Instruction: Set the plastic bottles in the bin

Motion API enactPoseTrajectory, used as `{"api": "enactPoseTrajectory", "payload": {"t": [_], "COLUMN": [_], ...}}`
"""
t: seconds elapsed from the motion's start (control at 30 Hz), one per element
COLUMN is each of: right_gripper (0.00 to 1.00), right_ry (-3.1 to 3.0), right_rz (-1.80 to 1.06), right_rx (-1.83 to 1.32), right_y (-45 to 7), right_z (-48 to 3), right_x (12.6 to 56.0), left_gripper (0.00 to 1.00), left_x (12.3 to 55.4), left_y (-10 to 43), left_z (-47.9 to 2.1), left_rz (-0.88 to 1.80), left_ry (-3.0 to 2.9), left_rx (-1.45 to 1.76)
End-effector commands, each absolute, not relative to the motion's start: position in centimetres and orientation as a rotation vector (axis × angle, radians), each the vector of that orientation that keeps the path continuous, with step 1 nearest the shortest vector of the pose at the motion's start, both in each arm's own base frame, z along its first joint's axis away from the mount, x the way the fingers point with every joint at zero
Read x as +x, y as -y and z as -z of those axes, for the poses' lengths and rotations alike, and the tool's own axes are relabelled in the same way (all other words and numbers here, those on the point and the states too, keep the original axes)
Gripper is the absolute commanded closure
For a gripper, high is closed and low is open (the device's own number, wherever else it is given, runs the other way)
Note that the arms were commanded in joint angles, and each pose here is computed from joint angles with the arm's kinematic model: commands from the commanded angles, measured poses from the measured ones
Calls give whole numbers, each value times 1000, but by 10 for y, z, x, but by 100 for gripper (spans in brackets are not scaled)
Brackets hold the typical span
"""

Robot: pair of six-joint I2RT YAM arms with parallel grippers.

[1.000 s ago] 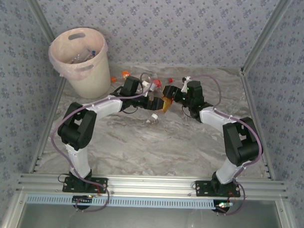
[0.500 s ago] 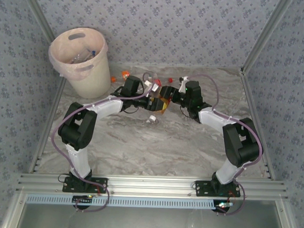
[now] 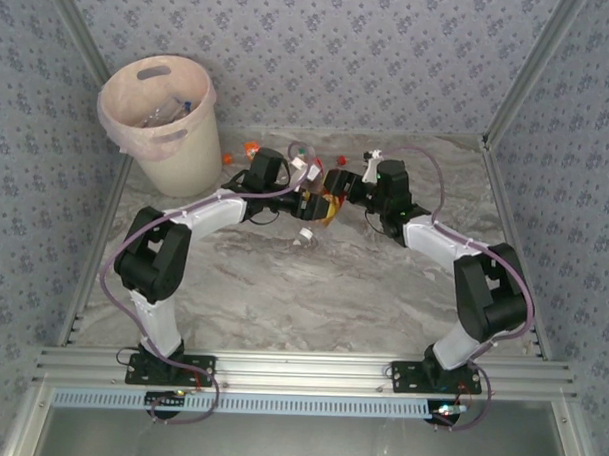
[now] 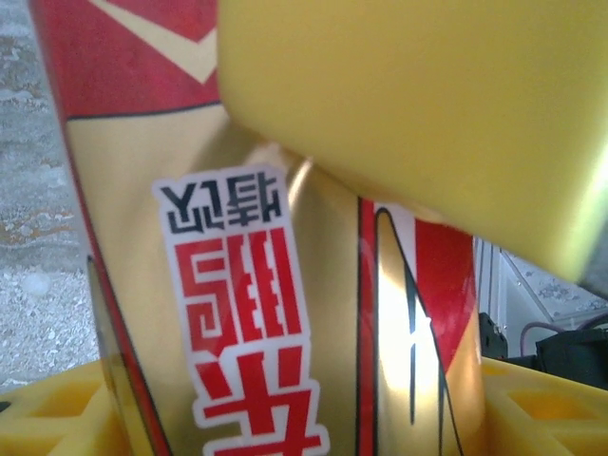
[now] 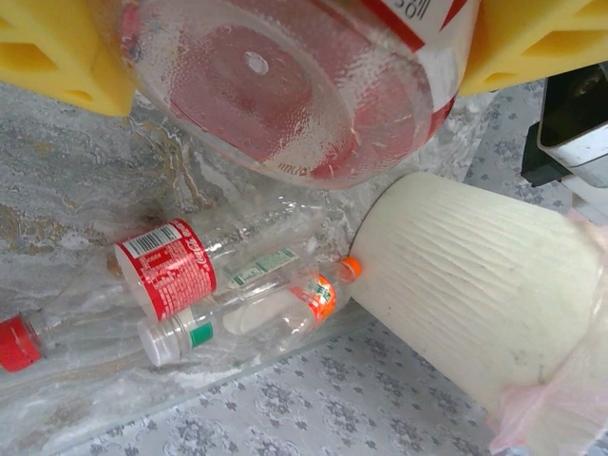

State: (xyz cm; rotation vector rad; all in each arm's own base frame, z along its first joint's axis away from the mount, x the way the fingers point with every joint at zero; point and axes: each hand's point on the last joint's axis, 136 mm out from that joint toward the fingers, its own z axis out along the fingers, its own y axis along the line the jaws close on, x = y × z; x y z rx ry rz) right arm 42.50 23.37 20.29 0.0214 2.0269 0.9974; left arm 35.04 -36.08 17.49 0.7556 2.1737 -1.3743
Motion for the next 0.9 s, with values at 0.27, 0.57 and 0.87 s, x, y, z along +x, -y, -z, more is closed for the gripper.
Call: {"api": "enactPoseTrajectory", "payload": {"t": [0.27,0.57,0.87], "right_gripper": [0,0,0], "right_ry": [-1785,-1770,-1835], "right_rz": [-983,-859,-826], "right_rx": [146,385,413], "right_y": [-184,-125,-117], "right_z": [-266,-232,-213], "right_x": [414,415,409], "left_gripper": [41,41,41], "left_x": [372,382,394], "left_y": [342,330,309], "left_z": [-168,-174,-209], "left_rz": [1185,1146,1118], "left_ry": [-2221,-2222,-2168], "left_rx": [660,600,543]}}
